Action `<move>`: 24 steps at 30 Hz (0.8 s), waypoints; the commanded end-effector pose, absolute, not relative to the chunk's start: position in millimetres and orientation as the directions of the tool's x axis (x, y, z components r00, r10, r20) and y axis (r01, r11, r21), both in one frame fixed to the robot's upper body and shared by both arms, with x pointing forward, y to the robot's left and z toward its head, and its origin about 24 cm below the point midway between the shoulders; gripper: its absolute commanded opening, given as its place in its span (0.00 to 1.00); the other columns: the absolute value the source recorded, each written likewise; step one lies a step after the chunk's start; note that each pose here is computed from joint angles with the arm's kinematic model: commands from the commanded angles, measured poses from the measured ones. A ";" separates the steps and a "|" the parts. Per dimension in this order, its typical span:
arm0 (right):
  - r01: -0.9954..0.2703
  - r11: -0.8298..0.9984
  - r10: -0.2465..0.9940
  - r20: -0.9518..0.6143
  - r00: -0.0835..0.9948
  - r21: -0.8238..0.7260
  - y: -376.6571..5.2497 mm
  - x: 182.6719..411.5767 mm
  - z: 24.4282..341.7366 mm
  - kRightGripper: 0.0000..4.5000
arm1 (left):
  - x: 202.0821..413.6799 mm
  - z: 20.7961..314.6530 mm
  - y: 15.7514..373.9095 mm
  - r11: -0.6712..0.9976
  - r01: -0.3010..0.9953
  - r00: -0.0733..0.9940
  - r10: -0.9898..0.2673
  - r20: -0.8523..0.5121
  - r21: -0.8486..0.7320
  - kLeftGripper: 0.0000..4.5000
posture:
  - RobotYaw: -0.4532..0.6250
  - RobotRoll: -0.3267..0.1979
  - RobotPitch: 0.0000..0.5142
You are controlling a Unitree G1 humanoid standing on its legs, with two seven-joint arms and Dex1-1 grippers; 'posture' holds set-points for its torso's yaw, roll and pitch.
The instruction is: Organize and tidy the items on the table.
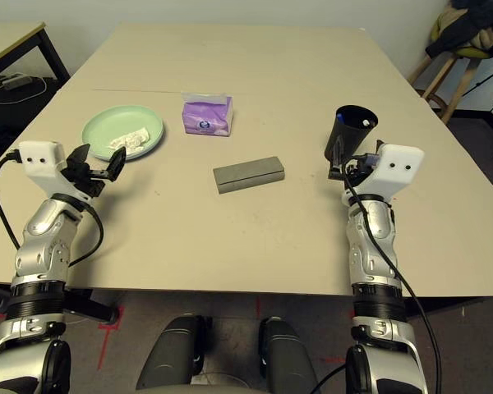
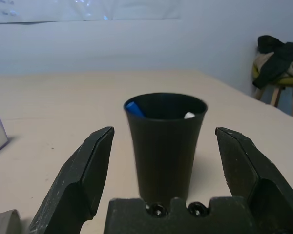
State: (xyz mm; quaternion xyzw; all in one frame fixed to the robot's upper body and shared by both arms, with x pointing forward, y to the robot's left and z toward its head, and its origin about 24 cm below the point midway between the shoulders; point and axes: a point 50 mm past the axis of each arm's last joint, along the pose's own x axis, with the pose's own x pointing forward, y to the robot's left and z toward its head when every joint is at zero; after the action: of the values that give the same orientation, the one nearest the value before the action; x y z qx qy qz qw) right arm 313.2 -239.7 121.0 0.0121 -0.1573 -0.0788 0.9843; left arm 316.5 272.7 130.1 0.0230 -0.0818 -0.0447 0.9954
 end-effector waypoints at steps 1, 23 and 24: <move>0.149 0.987 -0.158 0.298 0.941 0.053 -243.7 314.2 122.0 1.00 | 317.9 129.3 278.2 0.996 0.074 0.983 -0.081 0.165 0.053 1.00 | 0.60 0.62 0.16; 0.250 0.968 -0.242 0.251 0.937 0.000 -251.3 304.7 109.2 1.00 | 328.2 133.6 282.3 0.998 -0.062 0.980 0.056 0.190 0.027 1.00 | 0.60 0.62 0.20; 0.251 0.968 -0.243 0.251 0.937 0.000 -251.2 304.6 108.6 1.00 | 328.3 134.1 281.2 0.997 -0.068 0.979 0.062 0.194 0.027 1.00 | 0.60 0.62 0.20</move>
State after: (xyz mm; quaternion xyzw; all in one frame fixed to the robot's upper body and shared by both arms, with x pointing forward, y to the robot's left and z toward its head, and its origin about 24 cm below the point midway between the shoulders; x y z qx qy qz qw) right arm 305.4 -247.2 112.7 -0.0099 -0.1322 -0.1147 0.9845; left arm 327.0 283.8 133.0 0.0138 -0.0916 0.0254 0.9954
